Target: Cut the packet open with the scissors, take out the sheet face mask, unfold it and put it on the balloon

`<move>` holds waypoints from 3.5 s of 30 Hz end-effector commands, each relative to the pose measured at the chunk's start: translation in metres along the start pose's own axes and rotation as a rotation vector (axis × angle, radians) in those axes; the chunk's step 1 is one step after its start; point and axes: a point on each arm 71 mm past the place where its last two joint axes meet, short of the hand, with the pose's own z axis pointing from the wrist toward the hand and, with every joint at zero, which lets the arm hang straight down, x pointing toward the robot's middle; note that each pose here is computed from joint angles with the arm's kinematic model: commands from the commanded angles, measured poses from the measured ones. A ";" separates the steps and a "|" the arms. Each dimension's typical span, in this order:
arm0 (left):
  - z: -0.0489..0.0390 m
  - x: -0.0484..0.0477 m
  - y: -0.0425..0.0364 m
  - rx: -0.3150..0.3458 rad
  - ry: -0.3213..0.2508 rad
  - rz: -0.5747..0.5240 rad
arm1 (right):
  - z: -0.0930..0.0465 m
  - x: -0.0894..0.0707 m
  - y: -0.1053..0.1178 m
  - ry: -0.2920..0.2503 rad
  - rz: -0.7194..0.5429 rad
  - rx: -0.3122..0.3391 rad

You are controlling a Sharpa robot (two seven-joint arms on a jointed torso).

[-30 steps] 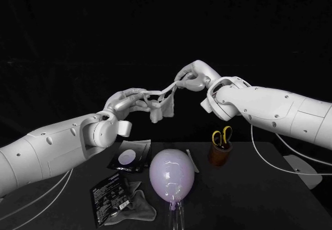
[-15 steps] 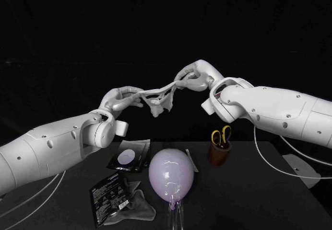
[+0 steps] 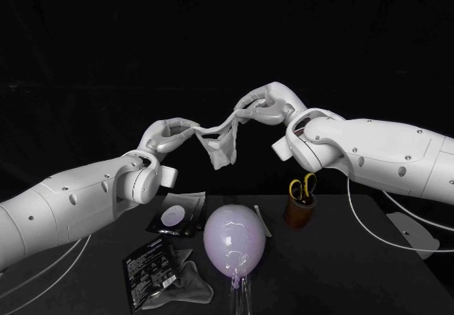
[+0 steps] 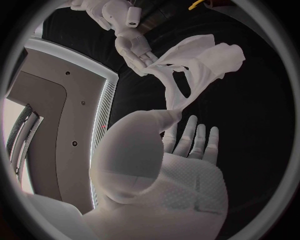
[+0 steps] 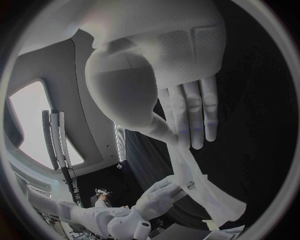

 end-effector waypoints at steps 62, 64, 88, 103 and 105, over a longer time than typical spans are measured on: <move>0.0011 0.0169 0.0031 -0.100 0.162 -0.417 | 0.033 -0.015 -0.026 -0.019 -0.104 0.079; 0.0012 0.0173 0.0031 -0.101 0.164 -0.417 | 0.034 -0.012 -0.027 -0.005 -0.115 0.083; 0.0029 0.0060 -0.0006 -0.081 0.114 -0.248 | 0.038 -0.008 -0.041 -0.026 -0.190 0.088; 0.0080 -0.0074 -0.0052 -0.056 0.014 -0.092 | 0.039 -0.011 -0.043 -0.020 -0.221 0.065; 0.0086 -0.0080 -0.0056 -0.055 0.002 -0.084 | 0.038 -0.009 -0.043 0.000 -0.225 0.058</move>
